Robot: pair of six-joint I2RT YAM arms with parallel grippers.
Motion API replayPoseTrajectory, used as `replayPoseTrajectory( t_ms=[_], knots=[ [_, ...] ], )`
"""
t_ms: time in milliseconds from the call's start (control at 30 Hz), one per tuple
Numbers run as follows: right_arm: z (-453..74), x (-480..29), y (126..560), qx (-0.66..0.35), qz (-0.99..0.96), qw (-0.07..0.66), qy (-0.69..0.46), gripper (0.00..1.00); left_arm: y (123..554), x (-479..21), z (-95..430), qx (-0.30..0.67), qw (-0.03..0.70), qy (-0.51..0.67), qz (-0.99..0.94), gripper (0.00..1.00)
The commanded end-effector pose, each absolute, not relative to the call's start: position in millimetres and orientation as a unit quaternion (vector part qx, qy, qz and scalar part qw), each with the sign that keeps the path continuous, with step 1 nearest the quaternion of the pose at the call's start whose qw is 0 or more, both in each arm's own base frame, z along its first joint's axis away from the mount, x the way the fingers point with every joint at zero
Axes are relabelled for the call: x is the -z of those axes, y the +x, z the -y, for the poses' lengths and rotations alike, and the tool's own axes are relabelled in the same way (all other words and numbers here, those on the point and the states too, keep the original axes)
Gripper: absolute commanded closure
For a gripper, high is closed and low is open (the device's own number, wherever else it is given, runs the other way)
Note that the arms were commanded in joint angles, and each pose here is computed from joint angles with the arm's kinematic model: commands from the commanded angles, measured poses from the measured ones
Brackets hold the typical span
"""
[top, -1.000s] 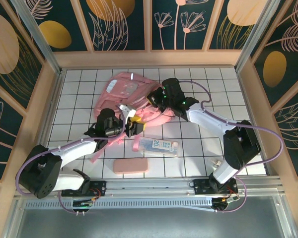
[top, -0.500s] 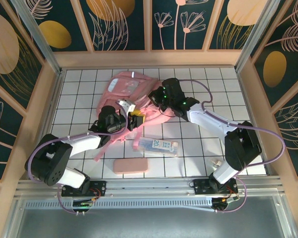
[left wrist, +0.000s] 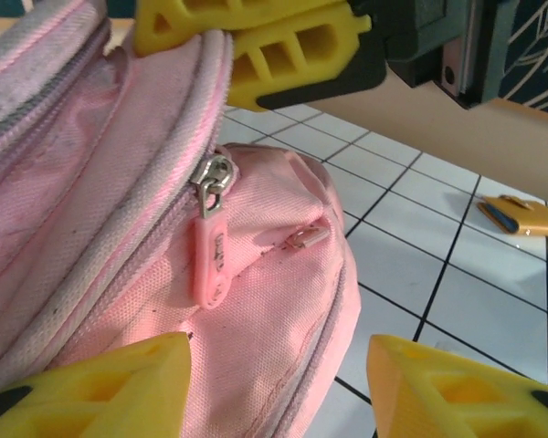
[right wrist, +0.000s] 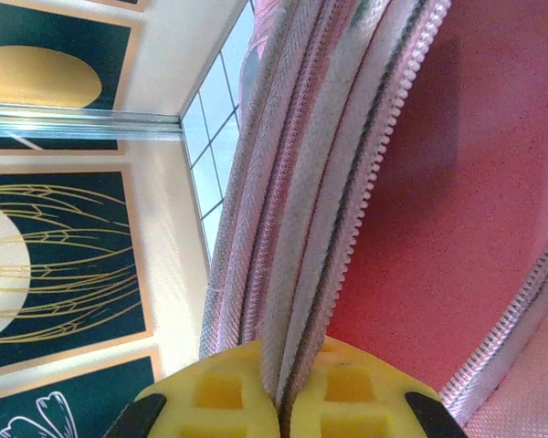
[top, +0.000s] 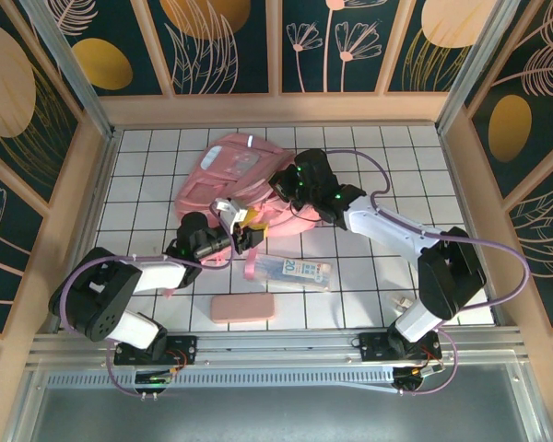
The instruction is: Pack books, pencil case, and school supplies into a backpack
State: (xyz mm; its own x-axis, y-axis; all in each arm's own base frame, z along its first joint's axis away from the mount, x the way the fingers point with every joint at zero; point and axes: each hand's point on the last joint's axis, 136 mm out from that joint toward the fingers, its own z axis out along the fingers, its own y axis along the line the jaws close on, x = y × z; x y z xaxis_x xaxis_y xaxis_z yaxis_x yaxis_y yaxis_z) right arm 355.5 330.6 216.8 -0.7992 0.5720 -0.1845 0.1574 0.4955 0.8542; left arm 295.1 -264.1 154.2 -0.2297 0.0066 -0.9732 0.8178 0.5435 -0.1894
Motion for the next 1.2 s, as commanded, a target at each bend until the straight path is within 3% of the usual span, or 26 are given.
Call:
replayPoseTrajectory(
  t_ms=[0, 333, 500, 1167],
  knots=[
    [-333.8, -283.0, 353.1, -0.521, -0.779, 0.284, 0.200, 1.00, 307.6, -176.0, 253.4, 0.345, 0.605, 0.274, -0.663, 0.43],
    [-340.5, -285.0, 336.2, -0.533, -0.775, 0.288, 0.181, 1.00, 313.1, -191.7, 258.9, 0.339, 0.637, 0.291, -0.628, 0.50],
    [-347.3, -273.1, 330.6, -0.529, -0.783, 0.275, 0.178, 1.00, 310.0, -198.1, 270.0, 0.361, 0.633, 0.314, -0.609, 0.60],
    [-354.6, -247.0, 329.9, -0.506, -0.804, 0.260, 0.175, 1.00, 316.3, -198.2, 276.1, 0.369, 0.626, 0.315, -0.611, 0.78]
  ],
)
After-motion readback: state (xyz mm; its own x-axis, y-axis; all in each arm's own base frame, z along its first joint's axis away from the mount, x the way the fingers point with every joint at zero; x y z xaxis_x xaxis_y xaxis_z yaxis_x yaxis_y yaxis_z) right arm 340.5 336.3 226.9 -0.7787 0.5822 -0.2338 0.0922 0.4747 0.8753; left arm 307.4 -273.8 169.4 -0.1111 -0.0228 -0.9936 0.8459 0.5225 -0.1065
